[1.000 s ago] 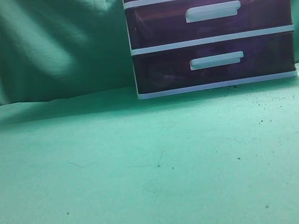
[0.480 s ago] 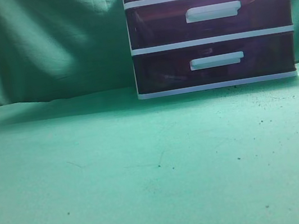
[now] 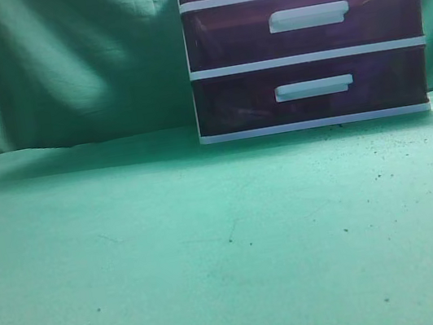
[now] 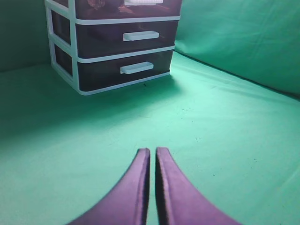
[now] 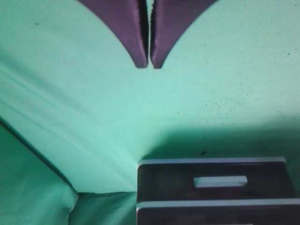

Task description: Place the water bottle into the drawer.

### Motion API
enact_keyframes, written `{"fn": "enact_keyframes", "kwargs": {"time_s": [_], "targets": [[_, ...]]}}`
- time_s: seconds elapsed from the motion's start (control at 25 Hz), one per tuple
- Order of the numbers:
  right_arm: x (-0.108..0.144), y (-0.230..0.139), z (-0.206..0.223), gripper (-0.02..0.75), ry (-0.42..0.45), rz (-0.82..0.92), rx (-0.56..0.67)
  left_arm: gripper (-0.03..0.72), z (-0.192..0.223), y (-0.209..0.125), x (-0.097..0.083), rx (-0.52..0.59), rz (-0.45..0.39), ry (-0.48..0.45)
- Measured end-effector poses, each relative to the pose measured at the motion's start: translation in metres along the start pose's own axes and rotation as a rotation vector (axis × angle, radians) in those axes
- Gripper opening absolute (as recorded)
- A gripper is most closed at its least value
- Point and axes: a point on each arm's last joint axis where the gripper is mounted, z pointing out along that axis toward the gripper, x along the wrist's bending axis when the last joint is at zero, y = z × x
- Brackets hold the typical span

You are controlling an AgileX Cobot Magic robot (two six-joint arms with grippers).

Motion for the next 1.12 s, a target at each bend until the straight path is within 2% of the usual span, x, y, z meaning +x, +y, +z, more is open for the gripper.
{"fn": "enact_keyframes", "kwargs": {"time_s": [0.68, 0.72, 0.76, 0.84, 0.92, 1.12], "targets": [[0.0, 0.0, 0.0, 0.0, 0.001, 0.014, 0.003, 0.0, 0.0, 0.0, 0.0, 0.0, 0.0, 0.0], [0.0, 0.0, 0.0, 0.0, 0.001, 0.014, 0.003, 0.0, 0.0, 0.0, 0.0, -0.001, 0.013, 0.003], [0.0, 0.0, 0.0, 0.0, 0.001, 0.015, 0.003, 0.0, 0.0, 0.001, 0.002, -0.007, 0.074, 0.02], [0.0, 0.0, 0.0, 0.0, 0.001, 0.018, 0.003, 0.0, -0.003, 0.001, 0.007, -0.016, 0.169, 0.105], [0.0, 0.0, 0.0, 0.0, 0.001, 0.018, 0.003, 0.0, -0.006, -0.001, 0.013, -0.013, 0.204, 0.227], [0.0, 0.0, 0.0, 0.0, 0.001, 0.018, 0.003, 0.0, -0.001, -0.032, 0.029, 0.051, 0.137, 0.527]]}}
